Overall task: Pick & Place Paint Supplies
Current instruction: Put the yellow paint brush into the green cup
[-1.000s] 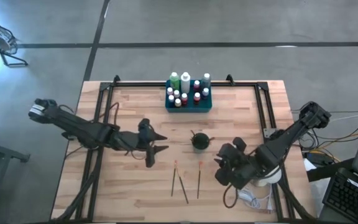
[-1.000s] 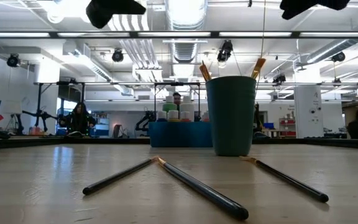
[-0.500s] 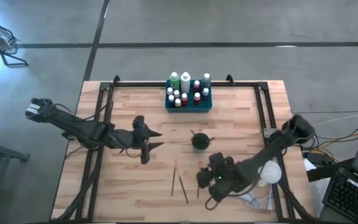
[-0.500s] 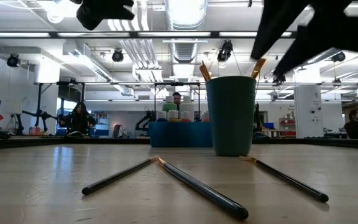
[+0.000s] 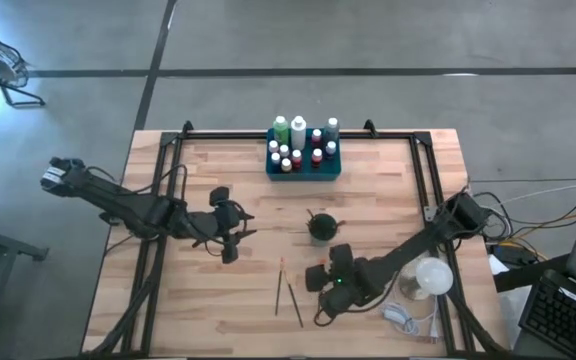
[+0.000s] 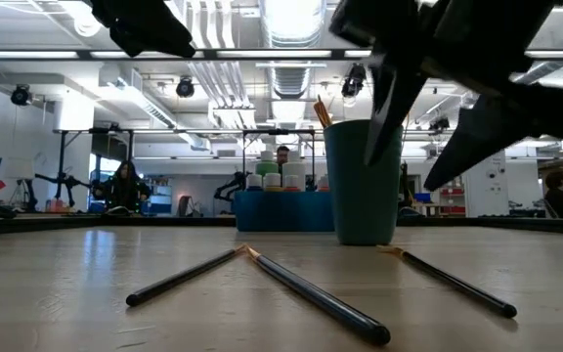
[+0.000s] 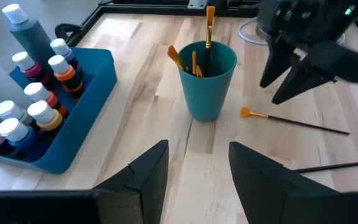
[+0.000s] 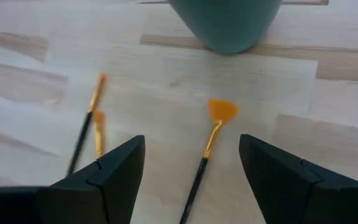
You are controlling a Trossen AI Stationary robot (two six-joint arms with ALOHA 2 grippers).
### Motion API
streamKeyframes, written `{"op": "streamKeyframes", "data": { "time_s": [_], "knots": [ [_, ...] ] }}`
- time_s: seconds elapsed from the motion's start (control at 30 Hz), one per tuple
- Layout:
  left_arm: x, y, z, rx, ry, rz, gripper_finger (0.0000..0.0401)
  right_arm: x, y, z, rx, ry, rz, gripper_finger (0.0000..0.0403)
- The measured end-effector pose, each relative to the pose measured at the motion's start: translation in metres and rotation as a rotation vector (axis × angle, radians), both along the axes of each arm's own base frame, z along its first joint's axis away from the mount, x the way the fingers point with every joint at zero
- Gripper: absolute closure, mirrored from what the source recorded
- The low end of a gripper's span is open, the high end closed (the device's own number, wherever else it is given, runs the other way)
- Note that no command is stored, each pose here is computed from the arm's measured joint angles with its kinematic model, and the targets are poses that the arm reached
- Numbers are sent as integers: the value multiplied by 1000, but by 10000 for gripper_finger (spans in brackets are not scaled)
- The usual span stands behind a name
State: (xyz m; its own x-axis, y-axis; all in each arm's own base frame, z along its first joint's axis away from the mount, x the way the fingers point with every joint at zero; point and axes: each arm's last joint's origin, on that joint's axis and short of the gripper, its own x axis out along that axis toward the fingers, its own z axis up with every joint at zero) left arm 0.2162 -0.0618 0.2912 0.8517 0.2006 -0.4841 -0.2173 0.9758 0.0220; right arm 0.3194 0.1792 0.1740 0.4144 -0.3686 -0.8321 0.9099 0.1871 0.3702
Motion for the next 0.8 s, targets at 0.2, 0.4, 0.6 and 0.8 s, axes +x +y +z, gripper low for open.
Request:
{"op": "streamKeyframes", "data": {
  "time_s": [0.2, 0.4, 0.6, 0.8],
  "knots": [
    [0, 0, -1, 14, 13, -5, 227, 12, -5, -26, -12, 44, -5, 165],
    [0, 0, -1, 7, 10, -1, 227, 16, -8, -38, -26, 74, -17, 189],
    [0, 0, -1, -13, 4, 9, 227, 18, -9, -52, -30, 113, -19, 205],
    [0, 0, 0, -35, -1, 17, 227, 22, -10, -57, -46, 124, -29, 214]
  ]
}}
